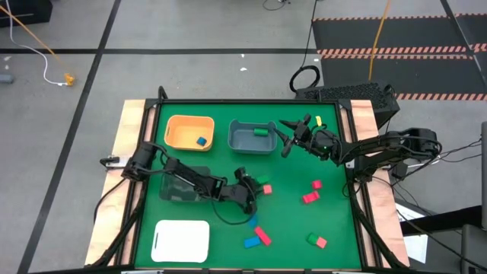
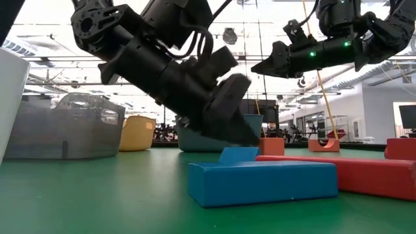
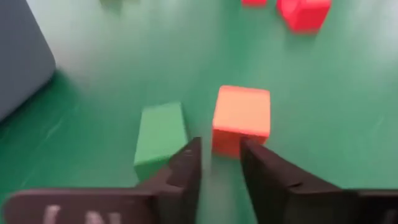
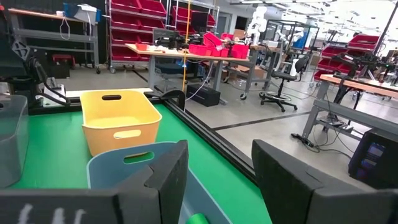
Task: Sort & place blocks by color
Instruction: Put the orange square block into the black bin
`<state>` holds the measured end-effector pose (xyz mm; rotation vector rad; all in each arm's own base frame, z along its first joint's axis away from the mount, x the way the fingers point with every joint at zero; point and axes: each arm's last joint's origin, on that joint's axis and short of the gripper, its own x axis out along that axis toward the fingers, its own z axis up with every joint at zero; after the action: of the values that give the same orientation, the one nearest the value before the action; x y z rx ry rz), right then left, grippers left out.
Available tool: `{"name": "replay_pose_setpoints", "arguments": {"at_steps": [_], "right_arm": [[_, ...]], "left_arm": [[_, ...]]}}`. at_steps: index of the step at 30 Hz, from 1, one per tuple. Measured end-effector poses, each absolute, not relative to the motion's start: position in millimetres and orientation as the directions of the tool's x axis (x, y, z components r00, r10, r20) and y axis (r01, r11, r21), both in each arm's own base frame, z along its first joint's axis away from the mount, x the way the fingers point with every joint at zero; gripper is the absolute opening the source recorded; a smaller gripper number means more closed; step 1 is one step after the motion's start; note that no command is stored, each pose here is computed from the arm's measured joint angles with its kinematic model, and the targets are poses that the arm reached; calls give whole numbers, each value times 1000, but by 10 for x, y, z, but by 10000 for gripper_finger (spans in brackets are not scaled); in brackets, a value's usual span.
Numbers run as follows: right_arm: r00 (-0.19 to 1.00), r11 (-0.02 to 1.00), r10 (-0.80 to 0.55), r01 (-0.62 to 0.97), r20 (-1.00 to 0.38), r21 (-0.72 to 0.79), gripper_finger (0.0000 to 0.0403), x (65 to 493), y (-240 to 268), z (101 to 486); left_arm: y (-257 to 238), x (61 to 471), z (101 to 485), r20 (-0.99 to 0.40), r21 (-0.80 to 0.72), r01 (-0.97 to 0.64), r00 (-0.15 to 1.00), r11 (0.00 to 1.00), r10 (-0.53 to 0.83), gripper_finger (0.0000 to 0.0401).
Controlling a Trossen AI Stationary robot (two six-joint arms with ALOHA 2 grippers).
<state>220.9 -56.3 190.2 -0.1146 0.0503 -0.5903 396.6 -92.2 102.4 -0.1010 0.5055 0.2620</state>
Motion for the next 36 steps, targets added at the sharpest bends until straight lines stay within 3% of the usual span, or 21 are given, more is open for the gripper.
{"name": "replay_pose_setpoints", "arguments": {"at_steps": [8,14,18,27,36], "right_arm": [[830,825,-558,552,-14,-122,171,2209,-563,1903],[830,825,-558,552,-14,-122,171,2209,-563,1903],[830,825,-558,552,-18,-124,171,2209,-563,1899],[830,825,-558,552,-16,-123,171,2209,-563,1900],[830,825,-558,552,-15,-122,171,2209,-562,1902]], "left_arm": [[-935,4032,1141,-382,-22,-211,905,977,187,261],[-933,4057,1090,-381,18,-168,910,986,162,300],[-900,4117,887,-395,18,-178,903,984,170,302],[-894,4170,862,-394,24,-181,902,983,176,294],[-853,4152,821,-448,55,-189,873,980,194,201]]}}
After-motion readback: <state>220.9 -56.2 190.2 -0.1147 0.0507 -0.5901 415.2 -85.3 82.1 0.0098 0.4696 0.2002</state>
